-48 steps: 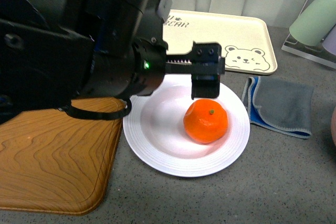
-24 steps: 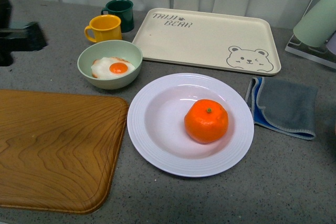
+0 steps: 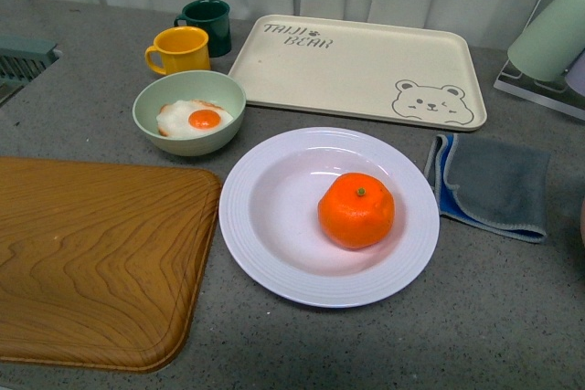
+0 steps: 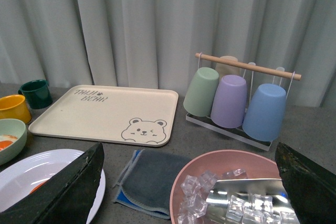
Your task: Place orange and plate with both arms
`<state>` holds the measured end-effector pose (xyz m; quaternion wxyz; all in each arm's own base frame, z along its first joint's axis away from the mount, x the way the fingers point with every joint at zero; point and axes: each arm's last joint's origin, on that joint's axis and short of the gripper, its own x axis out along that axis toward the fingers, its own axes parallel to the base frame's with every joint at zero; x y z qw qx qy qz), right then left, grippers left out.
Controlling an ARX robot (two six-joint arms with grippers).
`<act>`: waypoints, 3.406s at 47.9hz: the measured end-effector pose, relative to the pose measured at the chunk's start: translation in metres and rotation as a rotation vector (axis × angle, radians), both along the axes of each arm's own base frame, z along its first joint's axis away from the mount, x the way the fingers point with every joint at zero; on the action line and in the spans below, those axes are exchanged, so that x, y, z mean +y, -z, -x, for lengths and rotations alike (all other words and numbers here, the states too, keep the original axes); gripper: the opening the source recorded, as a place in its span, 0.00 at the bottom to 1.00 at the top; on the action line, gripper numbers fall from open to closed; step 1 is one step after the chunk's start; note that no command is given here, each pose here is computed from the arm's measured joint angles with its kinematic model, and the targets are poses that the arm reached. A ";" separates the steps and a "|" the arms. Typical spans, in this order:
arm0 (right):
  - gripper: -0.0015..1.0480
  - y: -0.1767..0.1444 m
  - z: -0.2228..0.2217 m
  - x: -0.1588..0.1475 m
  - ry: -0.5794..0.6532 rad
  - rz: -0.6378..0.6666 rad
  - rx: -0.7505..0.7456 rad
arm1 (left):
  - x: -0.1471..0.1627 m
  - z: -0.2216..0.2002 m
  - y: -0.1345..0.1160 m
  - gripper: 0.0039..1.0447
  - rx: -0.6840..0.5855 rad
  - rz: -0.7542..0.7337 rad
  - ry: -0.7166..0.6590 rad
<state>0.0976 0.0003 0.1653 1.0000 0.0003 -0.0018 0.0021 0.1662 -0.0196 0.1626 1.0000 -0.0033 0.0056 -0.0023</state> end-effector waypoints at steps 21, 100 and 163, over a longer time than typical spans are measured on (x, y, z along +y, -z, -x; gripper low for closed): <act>0.91 0.000 0.000 0.000 0.000 0.000 0.000 | 0.019 0.025 -0.005 0.03 -0.014 0.001 -0.006; 0.91 0.000 0.000 0.000 0.000 0.000 0.000 | 0.019 0.070 -0.008 0.64 -0.029 0.001 -0.002; 0.91 0.081 -0.167 0.034 -0.446 -0.769 1.062 | 0.019 0.070 -0.008 0.94 -0.030 -0.002 -0.003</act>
